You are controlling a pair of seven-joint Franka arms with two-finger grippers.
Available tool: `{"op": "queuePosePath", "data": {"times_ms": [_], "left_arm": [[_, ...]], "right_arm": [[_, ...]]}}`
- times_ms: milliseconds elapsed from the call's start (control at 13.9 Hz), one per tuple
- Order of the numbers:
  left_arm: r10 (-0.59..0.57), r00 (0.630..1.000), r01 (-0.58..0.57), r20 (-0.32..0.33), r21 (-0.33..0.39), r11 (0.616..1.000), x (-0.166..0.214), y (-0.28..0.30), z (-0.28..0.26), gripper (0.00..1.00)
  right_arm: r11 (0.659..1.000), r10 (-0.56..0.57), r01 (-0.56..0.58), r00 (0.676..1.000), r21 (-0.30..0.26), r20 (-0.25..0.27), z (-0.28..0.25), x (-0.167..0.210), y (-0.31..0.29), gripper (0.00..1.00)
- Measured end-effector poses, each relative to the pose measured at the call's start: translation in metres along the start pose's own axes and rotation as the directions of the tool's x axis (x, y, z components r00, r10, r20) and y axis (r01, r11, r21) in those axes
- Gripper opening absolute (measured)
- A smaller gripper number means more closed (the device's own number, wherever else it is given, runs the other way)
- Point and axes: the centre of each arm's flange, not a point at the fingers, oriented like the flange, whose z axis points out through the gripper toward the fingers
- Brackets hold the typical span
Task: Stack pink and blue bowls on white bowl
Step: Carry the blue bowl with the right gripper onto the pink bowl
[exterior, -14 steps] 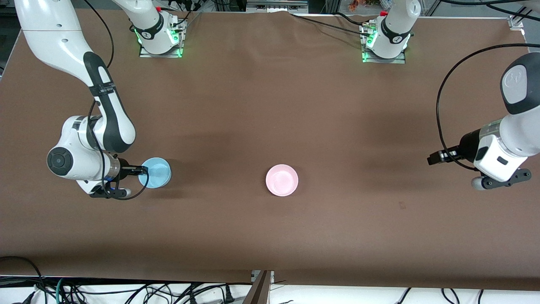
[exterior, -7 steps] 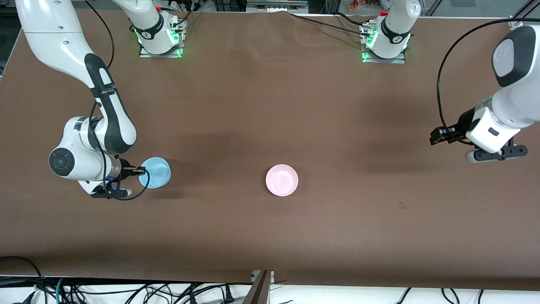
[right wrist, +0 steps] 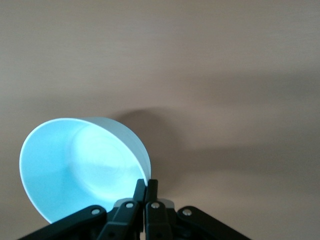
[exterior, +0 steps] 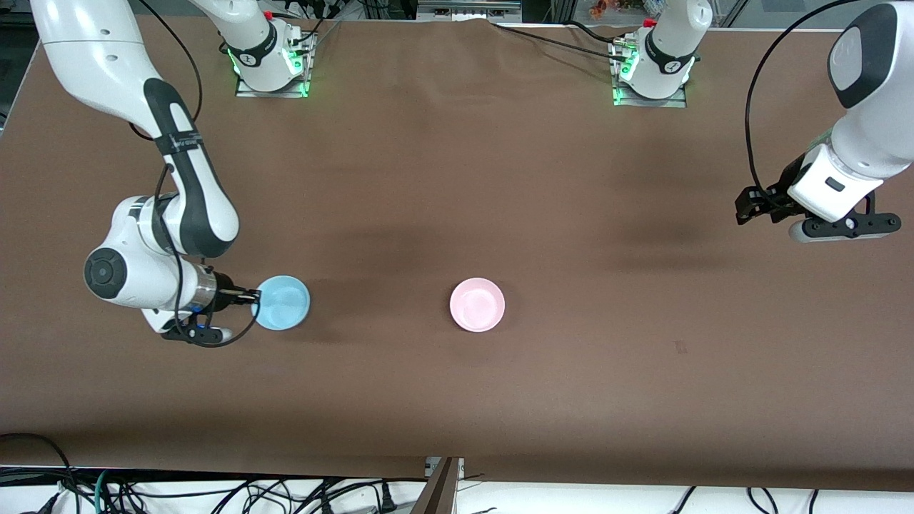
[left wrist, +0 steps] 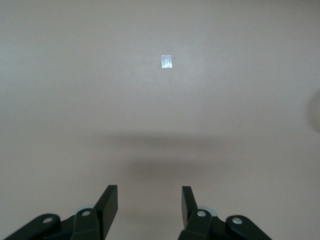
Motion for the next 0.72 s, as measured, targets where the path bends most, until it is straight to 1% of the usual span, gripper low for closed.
{"op": "queuePosePath", "data": {"times_ms": [72, 144, 216, 288, 431, 719], "left_arm": [[0.003, 1.000, -0.003, -0.007, 0.000, 1.000, -0.002, 0.001, -0.005, 0.68], [0.004, 1.000, -0.004, -0.012, 0.001, 1.000, -0.004, 0.002, -0.009, 0.68], [0.006, 1.000, -0.006, -0.017, 0.001, 1.000, -0.006, 0.002, -0.013, 0.73], [0.009, 1.000, -0.009, -0.022, 0.001, 1.000, -0.009, 0.004, -0.017, 0.83], [0.012, 1.000, -0.012, -0.026, 0.001, 1.000, -0.012, 0.005, -0.022, 0.99], [0.011, 1.000, -0.011, -0.008, 0.004, 1.000, -0.015, 0.004, -0.013, 1.00]], "right_arm": [[0.999, 0.026, -0.026, 1.000, 0.022, -0.001, -0.006, -0.003, -0.025, 0.02], [0.998, 0.052, -0.052, 0.999, 0.041, -0.001, -0.011, -0.007, -0.048, 0.02], [0.995, 0.081, -0.081, 0.997, 0.057, 0.001, -0.013, -0.014, -0.073, 0.02], [0.992, 0.111, -0.111, 0.994, 0.067, 0.005, -0.013, -0.021, -0.099, 0.02], [0.978, 0.191, -0.191, 0.982, 0.079, 0.009, -0.010, -0.038, -0.160, 0.02], [0.932, 0.342, -0.341, 0.940, 0.124, 0.012, 0.014, -0.072, -0.279, 0.02]]}}
